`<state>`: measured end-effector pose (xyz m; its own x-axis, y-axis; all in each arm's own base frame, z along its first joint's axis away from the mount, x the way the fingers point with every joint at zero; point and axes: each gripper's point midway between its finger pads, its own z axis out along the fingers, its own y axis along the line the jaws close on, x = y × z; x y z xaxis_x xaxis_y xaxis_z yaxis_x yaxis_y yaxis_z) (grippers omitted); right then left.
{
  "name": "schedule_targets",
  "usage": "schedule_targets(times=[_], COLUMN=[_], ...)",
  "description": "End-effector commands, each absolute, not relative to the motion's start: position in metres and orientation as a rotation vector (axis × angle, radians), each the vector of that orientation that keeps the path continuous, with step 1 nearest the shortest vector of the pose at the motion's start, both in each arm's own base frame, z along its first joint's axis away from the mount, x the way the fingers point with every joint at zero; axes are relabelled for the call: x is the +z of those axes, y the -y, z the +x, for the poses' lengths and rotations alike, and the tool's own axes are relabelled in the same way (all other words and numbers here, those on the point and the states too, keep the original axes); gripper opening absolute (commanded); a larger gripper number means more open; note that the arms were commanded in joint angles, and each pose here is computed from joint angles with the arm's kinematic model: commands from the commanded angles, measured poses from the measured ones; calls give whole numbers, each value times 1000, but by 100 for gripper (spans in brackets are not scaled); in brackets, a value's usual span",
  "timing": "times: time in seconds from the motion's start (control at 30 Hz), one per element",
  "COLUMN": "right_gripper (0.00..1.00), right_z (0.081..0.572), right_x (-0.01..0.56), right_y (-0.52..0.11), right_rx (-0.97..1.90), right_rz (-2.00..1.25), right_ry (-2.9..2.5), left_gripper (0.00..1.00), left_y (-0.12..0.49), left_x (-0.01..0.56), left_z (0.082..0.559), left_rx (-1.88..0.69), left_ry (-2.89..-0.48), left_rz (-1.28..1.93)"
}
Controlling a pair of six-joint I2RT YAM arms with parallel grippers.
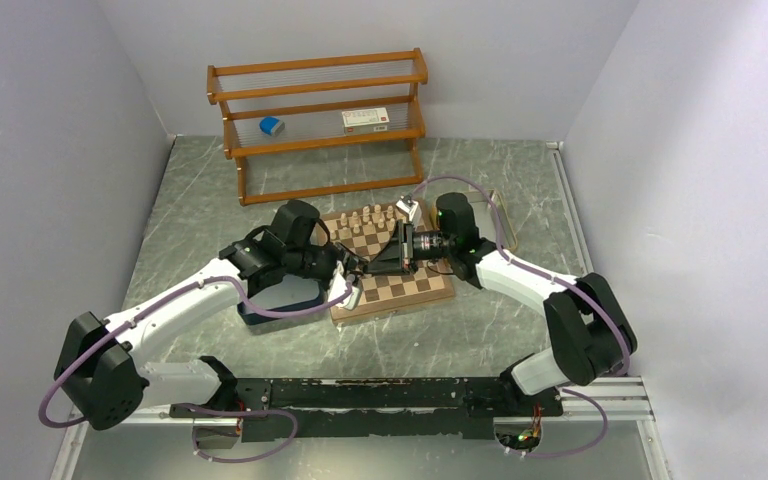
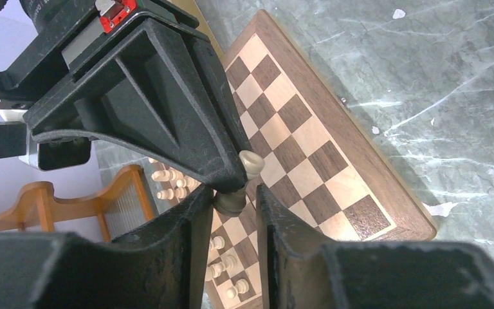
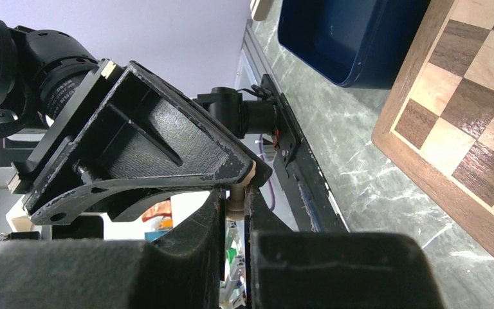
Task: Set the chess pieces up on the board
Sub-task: Place the chess piece on the chessboard.
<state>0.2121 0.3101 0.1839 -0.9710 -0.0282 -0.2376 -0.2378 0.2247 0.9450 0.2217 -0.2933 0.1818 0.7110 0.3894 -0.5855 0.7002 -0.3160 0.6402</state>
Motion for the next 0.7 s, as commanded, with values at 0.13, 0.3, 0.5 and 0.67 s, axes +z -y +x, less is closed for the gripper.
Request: schedule_targets(times=[0.13,0.3,0.5,0.67], right_gripper=[13,23,34,36], right_z=[222,232,247,262], right_x=[191,193,202,210], right_y=[-313,-307,-298,-282], right_rx=[1836,1788,1777,1731], right_rz=[-258,-204,-145,-95], right_ry=[-2292,-2274,-2202,-2133], left_gripper=[29,21,17,15], left_y=[301,299,300,293], left_x=[191,194,199,197], left_z=[219,234,234,239], left_rx=[-449,-449,-571,-634], left_ry=[-836,-1024,-1145,-1247], left_rz=[1936,1848,1717,1605])
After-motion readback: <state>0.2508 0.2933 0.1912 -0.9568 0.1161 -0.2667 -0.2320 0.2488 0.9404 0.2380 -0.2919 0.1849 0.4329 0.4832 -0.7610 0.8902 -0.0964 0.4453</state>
